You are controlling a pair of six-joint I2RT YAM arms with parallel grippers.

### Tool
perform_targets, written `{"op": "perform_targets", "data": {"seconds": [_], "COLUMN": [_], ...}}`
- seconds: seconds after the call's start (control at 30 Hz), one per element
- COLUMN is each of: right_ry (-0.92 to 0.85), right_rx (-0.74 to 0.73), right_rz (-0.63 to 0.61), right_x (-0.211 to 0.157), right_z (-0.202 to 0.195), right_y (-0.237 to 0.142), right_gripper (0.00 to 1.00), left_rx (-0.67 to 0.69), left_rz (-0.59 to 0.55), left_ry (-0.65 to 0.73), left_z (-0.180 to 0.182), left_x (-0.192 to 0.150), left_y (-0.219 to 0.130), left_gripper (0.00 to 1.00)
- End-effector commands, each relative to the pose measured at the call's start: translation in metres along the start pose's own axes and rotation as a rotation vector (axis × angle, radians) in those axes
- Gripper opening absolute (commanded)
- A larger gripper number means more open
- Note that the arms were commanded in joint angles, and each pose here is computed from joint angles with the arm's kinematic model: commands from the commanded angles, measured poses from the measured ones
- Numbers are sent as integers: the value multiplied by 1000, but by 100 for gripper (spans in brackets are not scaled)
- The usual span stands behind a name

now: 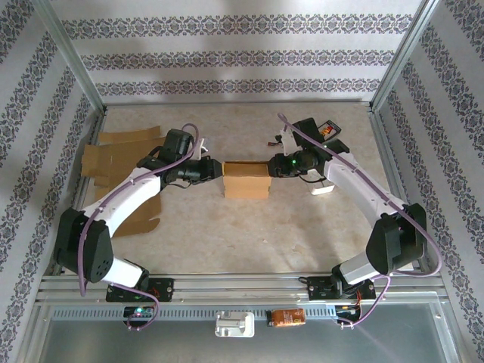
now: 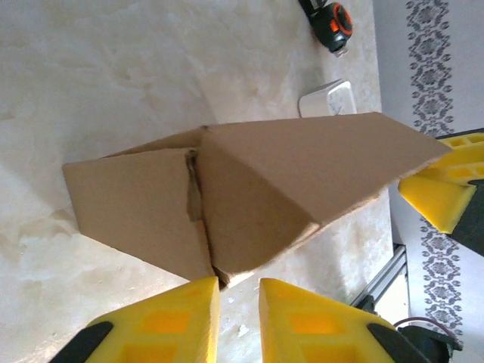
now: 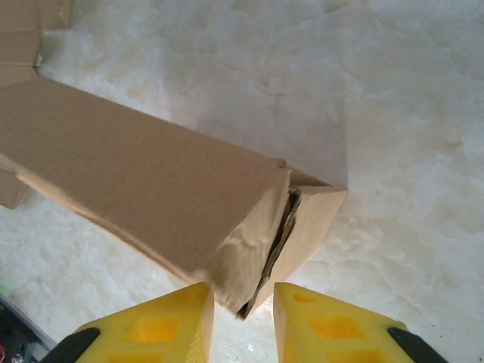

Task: Fold the paper box

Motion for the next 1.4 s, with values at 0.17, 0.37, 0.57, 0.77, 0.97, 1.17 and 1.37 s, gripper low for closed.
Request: {"op": "perform_targets", "data": {"seconds": [0.17,0.37,0.57,0.77,0.97,1.17,1.37], "right_ry": [5,84,279,367,364,369,369], "right_rx": [9,73,14,65,77,65,44], "right_rz": [-86,-195,-208,-122,-83,-57,-45], "right_x": [9,21,41,40,33,26,19], "right_z": [12,21,6,2,6,3,0], "right_y": [-29,-55,-45,-21,-7,4,13], "right_gripper": [37,45,43,36,34,29,21], "left_rx": [-31,121,149,112,103,97,103], "left_rz": [-58,-159,-176,-103,-58,-33,-11], "left_ry": [36,-2,-100,-93,-91,-91,-105], "left_z": [-10,-11,-8,-8,-7,-7,-2], "left_x": [7,21,45,49,40,35,26], "left_y": [-15,-39,-26,-5,7,14,20], "left_gripper": [30,37,37,36,36,28,18]}}
Point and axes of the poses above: each hand's point on the last joint's axis, 136 mm out from that joint toward the fingers, its own y axis out along the fingers, its own z axis along the line the jaws close on, x = y × z, the point moved 6 cm from there along -y, back along the fingers, and after that the axes turned 9 degrees about y, right-handed, at the moved point
